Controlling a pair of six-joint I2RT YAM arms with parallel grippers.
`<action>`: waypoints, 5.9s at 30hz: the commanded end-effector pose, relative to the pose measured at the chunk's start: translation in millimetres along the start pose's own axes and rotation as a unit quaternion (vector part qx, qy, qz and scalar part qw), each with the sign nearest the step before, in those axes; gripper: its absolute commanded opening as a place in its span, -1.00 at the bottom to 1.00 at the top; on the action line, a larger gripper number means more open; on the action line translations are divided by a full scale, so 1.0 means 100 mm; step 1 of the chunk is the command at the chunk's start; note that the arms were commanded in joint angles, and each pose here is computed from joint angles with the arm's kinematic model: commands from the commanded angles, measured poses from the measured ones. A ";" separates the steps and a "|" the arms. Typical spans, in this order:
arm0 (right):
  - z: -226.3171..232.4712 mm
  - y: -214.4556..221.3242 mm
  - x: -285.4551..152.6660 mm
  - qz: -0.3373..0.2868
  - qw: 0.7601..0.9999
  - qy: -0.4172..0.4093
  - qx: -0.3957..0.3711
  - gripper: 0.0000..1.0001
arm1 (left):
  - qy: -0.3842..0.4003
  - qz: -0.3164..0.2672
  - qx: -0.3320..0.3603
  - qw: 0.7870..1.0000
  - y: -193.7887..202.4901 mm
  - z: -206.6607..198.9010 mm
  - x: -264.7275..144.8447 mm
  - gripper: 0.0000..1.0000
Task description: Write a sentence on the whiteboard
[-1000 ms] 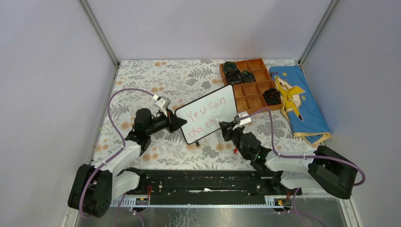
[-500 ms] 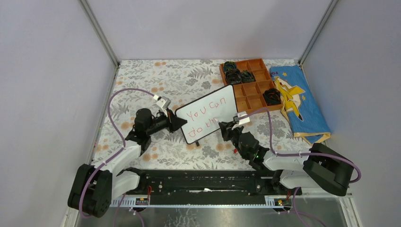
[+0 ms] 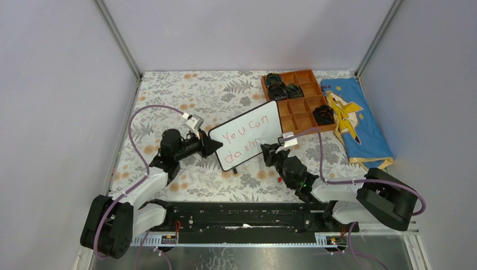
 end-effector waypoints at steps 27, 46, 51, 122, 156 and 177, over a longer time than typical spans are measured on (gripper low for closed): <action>0.02 -0.14 -0.25 -0.009 0.998 -0.044 0.038 -1.00 | -0.061 0.036 0.016 0.997 0.22 0.26 -0.03 -0.75; -0.04 -0.10 -0.18 -0.008 0.999 -0.018 0.037 -1.00 | -0.065 0.037 0.015 0.997 0.22 0.27 -0.03 -0.75; -0.04 -0.16 -0.13 -0.021 0.999 -0.006 0.045 -1.00 | -0.065 0.037 0.015 0.997 0.22 0.27 -0.03 -0.75; -0.07 -0.02 -0.01 -0.013 0.998 0.017 0.052 -1.00 | -0.065 0.038 0.018 0.997 0.23 0.26 -0.02 -0.75; -0.10 -0.44 -0.20 -0.050 0.997 0.012 0.063 -1.00 | -0.066 0.037 0.020 0.997 0.22 0.26 -0.02 -0.75; -0.30 -0.24 -0.04 -0.020 0.997 0.022 0.067 -1.00 | -0.067 0.037 0.019 0.997 0.23 0.26 -0.02 -0.75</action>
Point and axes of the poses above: each gripper's point midway between its finger pads, its own x axis out along the fingers, its own z axis along the line the jaws close on, y = z × x, the point moved 1 cm from there along -x, back along the fingers, and after that the axes turned 4 degrees about -x, right-handed, at the moved point
